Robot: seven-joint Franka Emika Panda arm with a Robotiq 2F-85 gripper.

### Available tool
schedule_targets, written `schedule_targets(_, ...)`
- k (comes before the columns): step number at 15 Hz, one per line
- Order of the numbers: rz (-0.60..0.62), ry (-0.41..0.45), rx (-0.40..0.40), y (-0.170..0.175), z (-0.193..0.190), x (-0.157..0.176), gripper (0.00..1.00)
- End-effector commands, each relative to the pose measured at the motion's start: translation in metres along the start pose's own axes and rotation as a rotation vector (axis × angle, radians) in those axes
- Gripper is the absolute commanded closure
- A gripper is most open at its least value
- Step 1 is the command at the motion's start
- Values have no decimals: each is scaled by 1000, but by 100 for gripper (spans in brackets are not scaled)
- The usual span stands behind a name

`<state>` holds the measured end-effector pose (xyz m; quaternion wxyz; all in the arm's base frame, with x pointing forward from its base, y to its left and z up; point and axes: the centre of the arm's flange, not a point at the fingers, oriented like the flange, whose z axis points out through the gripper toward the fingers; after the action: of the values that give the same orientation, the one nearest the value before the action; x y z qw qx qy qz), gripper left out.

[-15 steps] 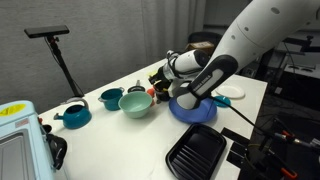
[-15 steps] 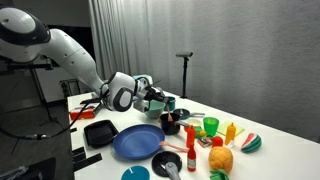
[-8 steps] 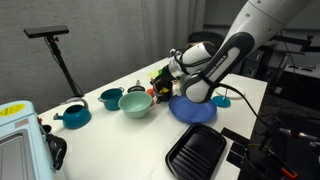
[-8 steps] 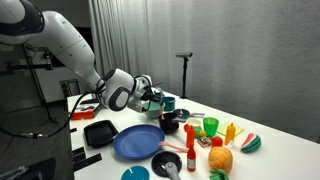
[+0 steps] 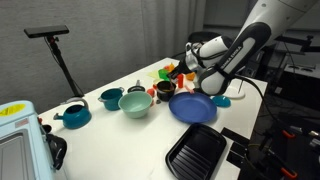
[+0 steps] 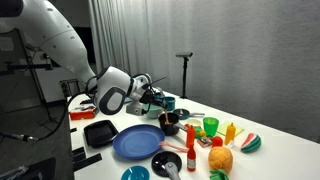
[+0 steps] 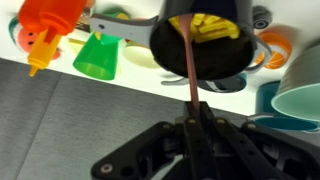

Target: Stir the contents in the black pot

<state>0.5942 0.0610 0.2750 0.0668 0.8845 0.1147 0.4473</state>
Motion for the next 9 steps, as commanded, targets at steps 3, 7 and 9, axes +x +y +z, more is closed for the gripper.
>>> schedule_targets(3,-5,61,-83,1,-10,5,98)
schedule_targets(7,10,51,-43,-15,1,6,98)
schedule_targets(9,-5,53,-49,-15,5,7,98)
